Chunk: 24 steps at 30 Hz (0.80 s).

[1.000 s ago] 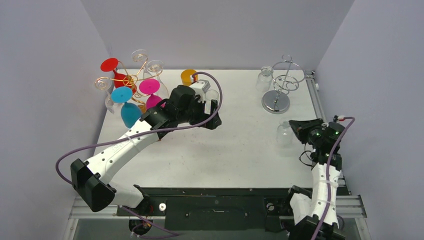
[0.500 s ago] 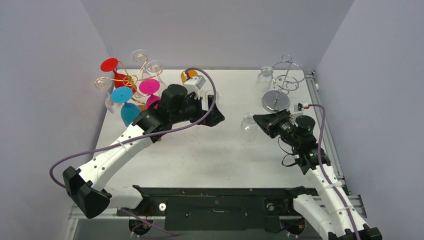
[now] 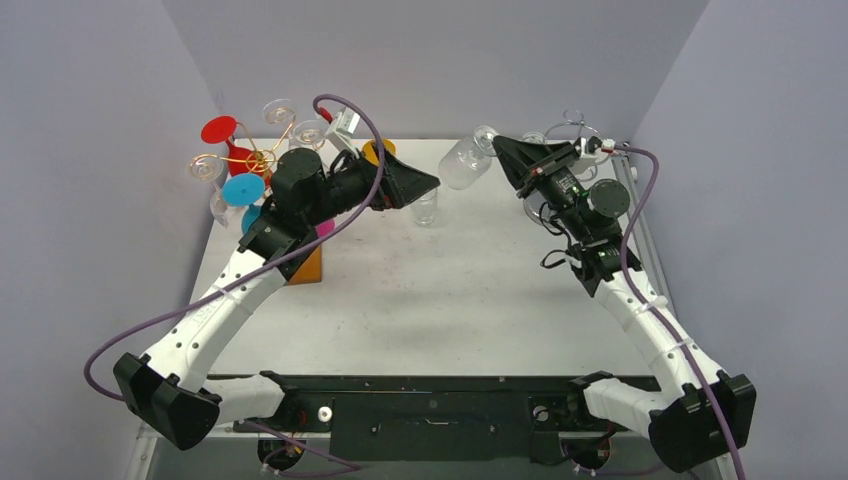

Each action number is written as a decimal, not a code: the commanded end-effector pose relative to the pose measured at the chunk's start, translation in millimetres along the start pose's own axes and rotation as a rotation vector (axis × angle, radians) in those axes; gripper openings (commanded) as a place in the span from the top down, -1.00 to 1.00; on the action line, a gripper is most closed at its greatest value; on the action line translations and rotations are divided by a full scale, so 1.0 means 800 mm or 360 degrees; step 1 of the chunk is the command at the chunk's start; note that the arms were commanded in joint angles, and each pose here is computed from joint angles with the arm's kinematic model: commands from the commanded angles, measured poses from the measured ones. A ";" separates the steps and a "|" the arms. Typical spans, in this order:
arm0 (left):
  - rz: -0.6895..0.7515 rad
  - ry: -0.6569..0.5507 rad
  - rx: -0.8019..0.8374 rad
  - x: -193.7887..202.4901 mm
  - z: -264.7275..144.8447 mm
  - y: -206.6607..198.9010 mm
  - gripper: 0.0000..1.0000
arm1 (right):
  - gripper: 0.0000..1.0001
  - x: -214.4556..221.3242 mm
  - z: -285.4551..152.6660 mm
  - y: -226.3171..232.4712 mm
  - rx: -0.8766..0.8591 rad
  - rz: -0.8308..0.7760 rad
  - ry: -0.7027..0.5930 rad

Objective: Take the wine glass off the wine glass rack
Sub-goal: Place the wine glass at the center of the board.

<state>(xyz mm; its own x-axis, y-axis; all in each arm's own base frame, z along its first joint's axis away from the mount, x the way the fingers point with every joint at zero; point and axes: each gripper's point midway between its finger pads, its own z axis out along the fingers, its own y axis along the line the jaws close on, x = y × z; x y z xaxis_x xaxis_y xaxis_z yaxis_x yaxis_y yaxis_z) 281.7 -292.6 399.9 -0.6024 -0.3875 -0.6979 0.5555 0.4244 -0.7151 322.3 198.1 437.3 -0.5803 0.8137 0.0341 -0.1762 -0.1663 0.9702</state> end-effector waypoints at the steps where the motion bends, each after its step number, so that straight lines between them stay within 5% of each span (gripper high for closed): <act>1: -0.0110 -0.0130 0.0265 -0.035 0.002 -0.035 -0.99 | 1.00 0.027 -0.001 0.119 -0.0518 0.0086 0.0138; 24: -0.0279 -0.0265 0.0669 -0.061 0.007 -0.069 -0.16 | 1.00 0.046 -0.007 0.105 -0.0716 0.0398 0.0319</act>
<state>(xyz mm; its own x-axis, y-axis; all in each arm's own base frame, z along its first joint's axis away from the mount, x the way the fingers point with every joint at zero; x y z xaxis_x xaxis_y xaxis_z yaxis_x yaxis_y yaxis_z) 293.9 -308.6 437.9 -0.6811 -0.5217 -0.5137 0.5655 0.0708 -0.8217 307.6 222.0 487.7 -0.7458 0.6351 0.2012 -0.2182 -0.5182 0.8270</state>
